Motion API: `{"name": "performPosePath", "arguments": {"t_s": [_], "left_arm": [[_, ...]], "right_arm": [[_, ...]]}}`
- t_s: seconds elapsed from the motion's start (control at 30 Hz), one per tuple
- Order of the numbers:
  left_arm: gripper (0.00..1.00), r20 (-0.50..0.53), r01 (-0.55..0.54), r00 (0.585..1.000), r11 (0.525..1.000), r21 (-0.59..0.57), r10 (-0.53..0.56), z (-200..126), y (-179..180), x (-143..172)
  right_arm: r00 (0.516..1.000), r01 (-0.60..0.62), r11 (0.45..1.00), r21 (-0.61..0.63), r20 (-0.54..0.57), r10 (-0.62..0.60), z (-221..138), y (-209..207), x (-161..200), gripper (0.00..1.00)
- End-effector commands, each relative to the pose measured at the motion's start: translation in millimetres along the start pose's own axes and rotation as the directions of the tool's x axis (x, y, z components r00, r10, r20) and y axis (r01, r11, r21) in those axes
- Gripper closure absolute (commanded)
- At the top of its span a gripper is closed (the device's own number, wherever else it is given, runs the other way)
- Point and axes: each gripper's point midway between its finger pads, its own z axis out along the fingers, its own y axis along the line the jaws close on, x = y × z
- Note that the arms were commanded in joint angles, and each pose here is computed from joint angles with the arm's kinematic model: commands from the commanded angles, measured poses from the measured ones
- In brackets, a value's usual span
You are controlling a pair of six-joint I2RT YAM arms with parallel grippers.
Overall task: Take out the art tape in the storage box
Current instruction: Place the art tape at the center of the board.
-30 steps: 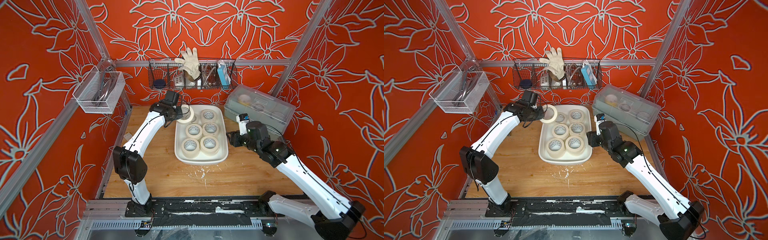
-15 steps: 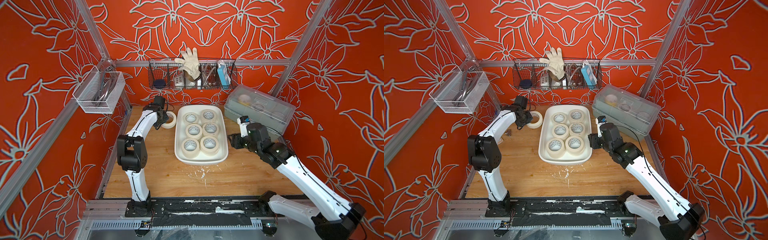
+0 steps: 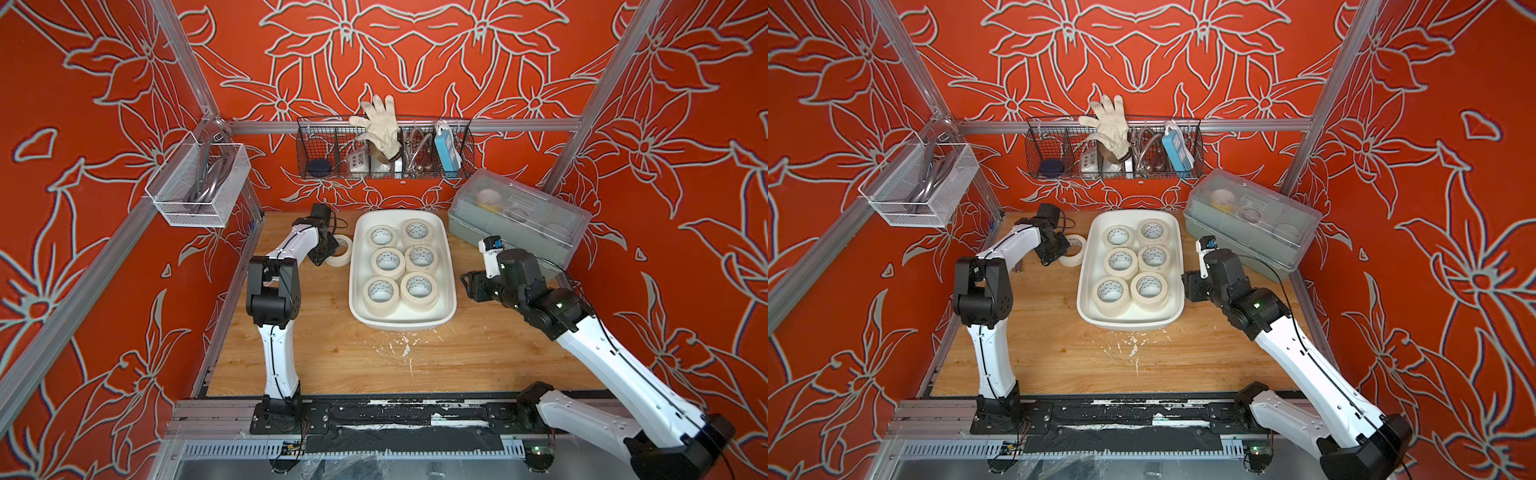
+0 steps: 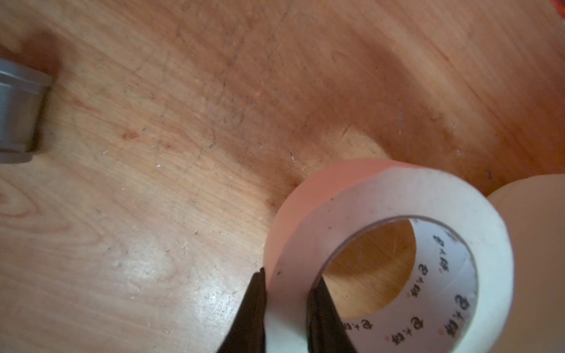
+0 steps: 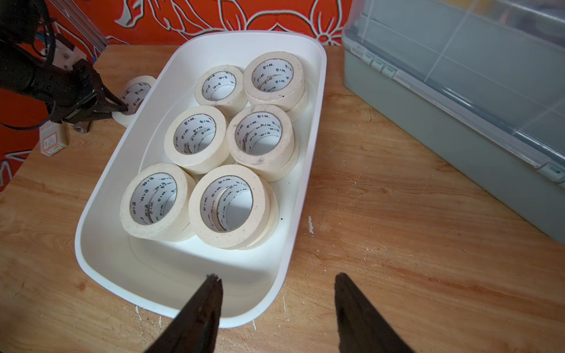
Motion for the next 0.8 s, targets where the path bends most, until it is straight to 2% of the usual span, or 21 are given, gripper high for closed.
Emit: {"name": "performPosePath", "arguments": {"t_s": [0.0,0.3,0.57,0.77], "left_arm": [[1.00,0.013,0.003,1.000,1.000,0.015,-0.004,5,-5,-4],[0.89,-0.006,-0.024,1.000,1.000,-0.016,0.024,26,-2,-1],[0.50,-0.019,-0.054,0.998,0.998,-0.014,0.053,17,-1,2],[0.32,0.017,-0.106,0.994,0.994,-0.020,0.106,-17,-2,-10]], "right_arm": [[1.000,0.002,1.000,-0.005,-0.024,-0.002,-1,-2,8,0.38],[1.000,-0.003,1.000,-0.004,-0.015,0.003,-5,-5,9,0.38],[1.000,-0.010,1.000,-0.003,-0.014,0.010,-6,-6,10,0.38],[1.000,-0.010,0.999,-0.041,-0.019,0.009,-6,0,9,0.38]]}}
